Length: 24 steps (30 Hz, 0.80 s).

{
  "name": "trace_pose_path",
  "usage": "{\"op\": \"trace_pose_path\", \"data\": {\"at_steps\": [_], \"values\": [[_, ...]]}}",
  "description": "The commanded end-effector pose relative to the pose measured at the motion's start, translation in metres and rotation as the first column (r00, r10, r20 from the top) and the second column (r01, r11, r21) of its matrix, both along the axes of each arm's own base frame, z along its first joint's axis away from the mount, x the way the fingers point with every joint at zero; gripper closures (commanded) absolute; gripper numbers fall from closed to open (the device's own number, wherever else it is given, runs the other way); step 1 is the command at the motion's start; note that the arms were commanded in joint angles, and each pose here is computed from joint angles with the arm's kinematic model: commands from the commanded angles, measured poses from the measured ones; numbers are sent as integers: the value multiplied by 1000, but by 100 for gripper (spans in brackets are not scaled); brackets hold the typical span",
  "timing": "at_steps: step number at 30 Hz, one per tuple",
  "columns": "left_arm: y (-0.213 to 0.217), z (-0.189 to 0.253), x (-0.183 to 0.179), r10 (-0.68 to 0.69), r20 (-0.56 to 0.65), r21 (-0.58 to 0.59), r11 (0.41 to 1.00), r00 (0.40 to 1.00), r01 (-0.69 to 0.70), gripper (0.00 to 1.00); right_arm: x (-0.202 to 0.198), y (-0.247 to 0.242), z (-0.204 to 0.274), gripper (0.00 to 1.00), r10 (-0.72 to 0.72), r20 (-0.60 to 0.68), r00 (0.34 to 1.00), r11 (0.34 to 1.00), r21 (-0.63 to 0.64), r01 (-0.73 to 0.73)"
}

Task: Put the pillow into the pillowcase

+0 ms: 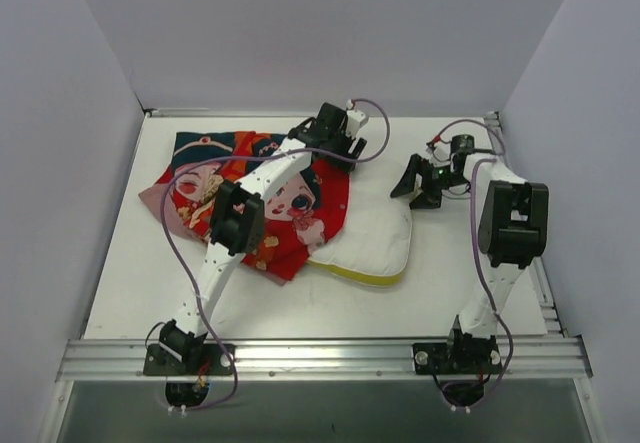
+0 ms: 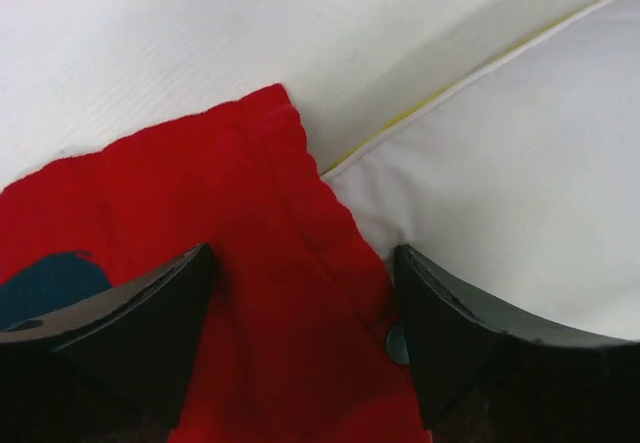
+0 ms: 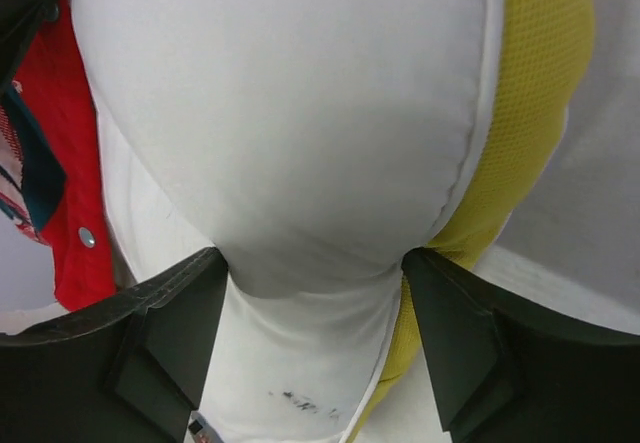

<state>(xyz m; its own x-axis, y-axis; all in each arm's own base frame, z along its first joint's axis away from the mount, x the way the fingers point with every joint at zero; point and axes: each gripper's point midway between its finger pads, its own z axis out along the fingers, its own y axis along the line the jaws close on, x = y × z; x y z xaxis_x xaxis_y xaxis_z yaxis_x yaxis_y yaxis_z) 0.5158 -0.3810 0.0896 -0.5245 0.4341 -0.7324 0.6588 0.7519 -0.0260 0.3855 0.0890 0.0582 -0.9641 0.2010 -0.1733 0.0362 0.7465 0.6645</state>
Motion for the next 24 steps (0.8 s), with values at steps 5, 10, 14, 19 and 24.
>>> {"op": "trace_pose_path", "data": {"at_steps": [5, 10, 14, 19, 24], "values": [[6, 19, 29, 68, 76, -43, 997, 995, -65, 41, -20, 33, -17, 72, 84, 50, 995, 996, 28, -85], [-8, 27, 19, 18, -21, -189, 982, 1000, -21, 70, -53, 27, -28, 100, 105, 22, 994, 994, -14, -105], [-50, 58, -22, -199, -88, -382, 911, 976, 152, 100, -52, 29, -23, 100, 103, 34, 994, 995, 1, -103], [-128, 157, -106, -397, -35, -600, 743, 917, 298, 100, -15, 70, 36, 100, 28, 125, 992, 974, 221, -56], [-155, 230, -126, -363, 11, -740, 624, 932, 252, 100, 40, 62, 133, 100, -204, 283, 937, 875, 481, 45]]}}
